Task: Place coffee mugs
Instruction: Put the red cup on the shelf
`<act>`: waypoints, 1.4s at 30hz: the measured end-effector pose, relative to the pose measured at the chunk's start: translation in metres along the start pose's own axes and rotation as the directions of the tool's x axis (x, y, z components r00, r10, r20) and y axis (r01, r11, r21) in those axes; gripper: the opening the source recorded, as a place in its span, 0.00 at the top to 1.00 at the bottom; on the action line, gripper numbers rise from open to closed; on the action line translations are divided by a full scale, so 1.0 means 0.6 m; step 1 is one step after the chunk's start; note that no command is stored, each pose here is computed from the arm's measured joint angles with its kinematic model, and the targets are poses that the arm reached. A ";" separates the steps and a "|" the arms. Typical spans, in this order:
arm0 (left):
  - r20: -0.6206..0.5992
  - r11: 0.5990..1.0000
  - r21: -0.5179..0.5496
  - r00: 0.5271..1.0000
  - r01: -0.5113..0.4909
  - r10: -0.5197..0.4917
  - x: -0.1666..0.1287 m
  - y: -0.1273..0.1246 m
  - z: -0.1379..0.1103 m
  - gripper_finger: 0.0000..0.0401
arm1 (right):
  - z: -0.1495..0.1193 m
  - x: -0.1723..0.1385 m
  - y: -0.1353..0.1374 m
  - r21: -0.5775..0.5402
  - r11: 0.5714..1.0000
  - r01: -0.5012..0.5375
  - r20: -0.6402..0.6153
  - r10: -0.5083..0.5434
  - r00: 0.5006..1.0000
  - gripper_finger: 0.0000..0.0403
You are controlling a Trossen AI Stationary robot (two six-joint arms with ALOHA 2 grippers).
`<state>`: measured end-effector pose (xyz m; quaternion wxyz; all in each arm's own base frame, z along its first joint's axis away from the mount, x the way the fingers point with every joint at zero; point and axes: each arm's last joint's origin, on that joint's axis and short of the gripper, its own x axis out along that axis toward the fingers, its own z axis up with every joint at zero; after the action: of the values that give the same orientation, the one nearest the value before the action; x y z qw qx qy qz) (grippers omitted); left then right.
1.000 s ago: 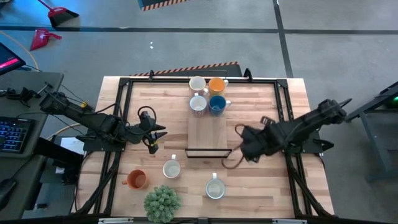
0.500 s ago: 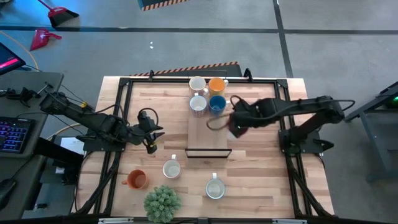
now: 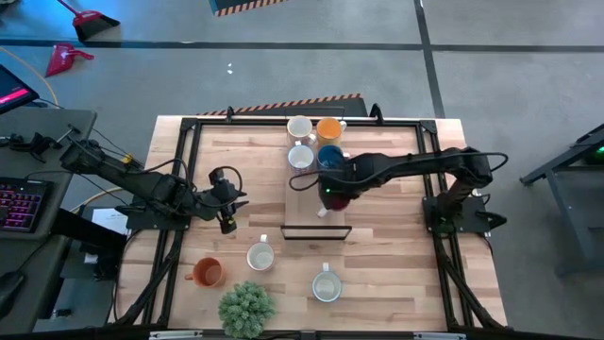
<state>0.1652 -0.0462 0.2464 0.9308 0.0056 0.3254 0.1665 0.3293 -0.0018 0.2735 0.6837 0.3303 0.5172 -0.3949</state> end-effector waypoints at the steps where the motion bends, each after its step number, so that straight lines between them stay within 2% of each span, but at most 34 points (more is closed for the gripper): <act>1: -0.001 1.000 0.006 1.000 0.004 -0.004 0.000 0.000 0.000 0.75 | 0.001 0.004 0.001 0.028 1.000 0.005 -0.004 -0.005 1.000 1.00; 6: -0.002 1.000 0.011 1.000 0.005 -0.005 0.000 0.000 0.000 0.75 | 0.008 0.007 0.001 0.166 0.986 -0.001 0.012 -0.001 1.000 1.00; 16: 0.003 1.000 0.005 1.000 0.007 -0.007 0.000 -0.001 0.001 0.75 | 0.009 0.003 -0.001 0.331 0.944 -0.004 -0.033 0.015 0.999 1.00; 22: 0.003 1.000 -0.003 1.000 0.007 -0.007 0.000 -0.001 0.001 0.75 | 0.004 0.003 -0.014 0.435 0.896 0.087 -0.071 -0.062 0.996 1.00; 32: 0.002 1.000 -0.013 1.000 0.012 -0.012 0.000 -0.001 0.001 0.75 | 0.018 0.010 -0.010 0.495 0.868 0.049 0.002 -0.058 0.998 1.00; 37: 0.002 1.000 -0.013 1.000 0.012 -0.012 0.000 -0.001 0.001 0.75 | 0.021 0.036 0.005 0.467 0.883 0.054 -0.015 -0.053 0.998 1.00; 42: 0.001 1.000 -0.013 1.000 0.012 -0.012 0.000 -0.001 0.001 0.75 | 0.021 0.041 0.006 0.452 0.889 0.071 -0.028 -0.065 0.997 1.00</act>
<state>0.1656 -0.0467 0.2467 0.9320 -0.0021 0.3239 0.1629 0.3416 -0.0158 0.2526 0.5709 0.4642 0.4265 -0.5261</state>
